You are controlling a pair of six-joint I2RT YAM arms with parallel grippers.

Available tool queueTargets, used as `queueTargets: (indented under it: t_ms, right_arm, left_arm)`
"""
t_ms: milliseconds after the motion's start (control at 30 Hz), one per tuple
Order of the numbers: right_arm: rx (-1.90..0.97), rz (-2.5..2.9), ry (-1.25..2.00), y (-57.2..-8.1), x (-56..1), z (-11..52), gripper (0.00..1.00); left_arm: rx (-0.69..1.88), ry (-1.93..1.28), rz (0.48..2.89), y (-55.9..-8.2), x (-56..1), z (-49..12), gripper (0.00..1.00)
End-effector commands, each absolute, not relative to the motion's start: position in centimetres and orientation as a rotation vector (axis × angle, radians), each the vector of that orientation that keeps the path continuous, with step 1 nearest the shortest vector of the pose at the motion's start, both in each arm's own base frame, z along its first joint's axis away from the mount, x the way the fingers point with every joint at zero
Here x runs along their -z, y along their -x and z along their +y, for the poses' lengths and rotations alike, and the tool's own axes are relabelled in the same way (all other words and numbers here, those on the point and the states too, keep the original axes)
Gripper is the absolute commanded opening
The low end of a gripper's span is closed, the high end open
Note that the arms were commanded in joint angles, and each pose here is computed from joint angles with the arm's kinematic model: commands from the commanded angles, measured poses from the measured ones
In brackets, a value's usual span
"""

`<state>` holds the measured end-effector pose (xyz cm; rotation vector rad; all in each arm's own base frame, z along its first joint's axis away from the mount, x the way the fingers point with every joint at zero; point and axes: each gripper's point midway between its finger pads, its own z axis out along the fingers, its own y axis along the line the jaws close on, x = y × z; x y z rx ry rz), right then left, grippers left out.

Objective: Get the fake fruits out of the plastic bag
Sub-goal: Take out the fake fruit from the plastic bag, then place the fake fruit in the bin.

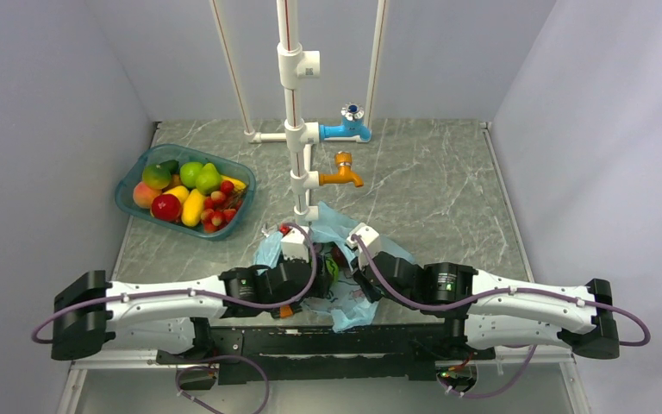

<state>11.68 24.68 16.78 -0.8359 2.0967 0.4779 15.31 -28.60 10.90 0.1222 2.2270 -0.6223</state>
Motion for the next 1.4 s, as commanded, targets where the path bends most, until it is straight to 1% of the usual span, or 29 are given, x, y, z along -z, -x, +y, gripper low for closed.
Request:
queueTargets:
  t_ms: [0, 100, 300, 433, 500, 633, 767, 967, 1033, 1067, 1167, 1233, 1267, 1367]
  right_arm:
    - [-0.449, 2.059, 0.724, -13.0, -17.9, 24.5, 0.0]
    - [-0.432, 2.045, 0.706, -13.4, -18.3, 24.1, 0.0]
    - [-0.405, 2.04, 0.699, -13.6, -18.2, 23.8, 0.0]
    - [-0.416, 2.043, 0.705, -13.5, -18.1, 24.0, 0.0]
    - [-0.415, 2.044, 0.705, -13.5, -18.1, 24.0, 0.0]
    - [-0.421, 2.041, 0.709, -13.5, -18.0, 24.1, 0.0]
    - [-0.412, 2.042, 0.728, -13.5, -17.7, 24.3, 0.0]
    - [-0.415, 2.041, 0.738, -13.5, -17.5, 24.6, 0.0]
    - [-0.412, 2.043, 0.741, -13.4, -17.4, 24.5, 0.0]
    - [-0.411, 2.042, 0.742, -13.5, -17.5, 24.5, 0.0]
    - [-0.408, 2.043, 0.746, -13.5, -17.4, 24.5, 0.0]
    - [-0.412, 2.041, 0.742, -13.4, -17.5, 24.5, 0.0]
    - [-0.408, 2.044, 0.742, -13.4, -17.4, 24.4, 0.0]
    - [-0.412, 2.045, 0.741, -13.4, -17.4, 24.4, 0.0]
  left_arm:
    - [0.86, -0.264, 2.229, -12.3, -13.4, -30.1, 0.36]
    - [0.97, -0.294, 2.201, -11.0, -14.6, -29.5, 0.33]
    - [1.215, -0.292, 2.055, -9.0, -19.0, -27.9, 0.32]
    - [1.29, -0.336, 1.965, -8.1, -21.3, -26.6, 0.32]
    - [1.292, -0.321, 1.946, -8.1, -22.4, -25.6, 0.29]
    - [1.205, -0.253, 1.925, -9.0, -24.8, -22.5, 0.25]
    - [1.103, -0.204, 1.87, -10.3, -27.9, -19.7, 0.24]
    - [0.992, -0.254, 1.804, -10.9, -33.3, -17.0, 0.2]
    - [0.956, -0.242, 1.781, -11.4, -34.8, -16.2, 0.18]
    - [0.923, -0.221, 1.782, -11.8, -35.3, -15.7, 0.14]
    - [0.788, -0.156, 1.831, -13.0, -35.1, -14.2, 0.08]
    - [0.69, -0.113, 1.886, -13.7, -33.7, -13.4, 0.05]
    - [0.637, -0.084, 1.915, -13.9, -32.8, -12.7, 0.01]
    - [0.535, 0.025, 1.917, -14.9, -31.5, -10.8, 0.0]
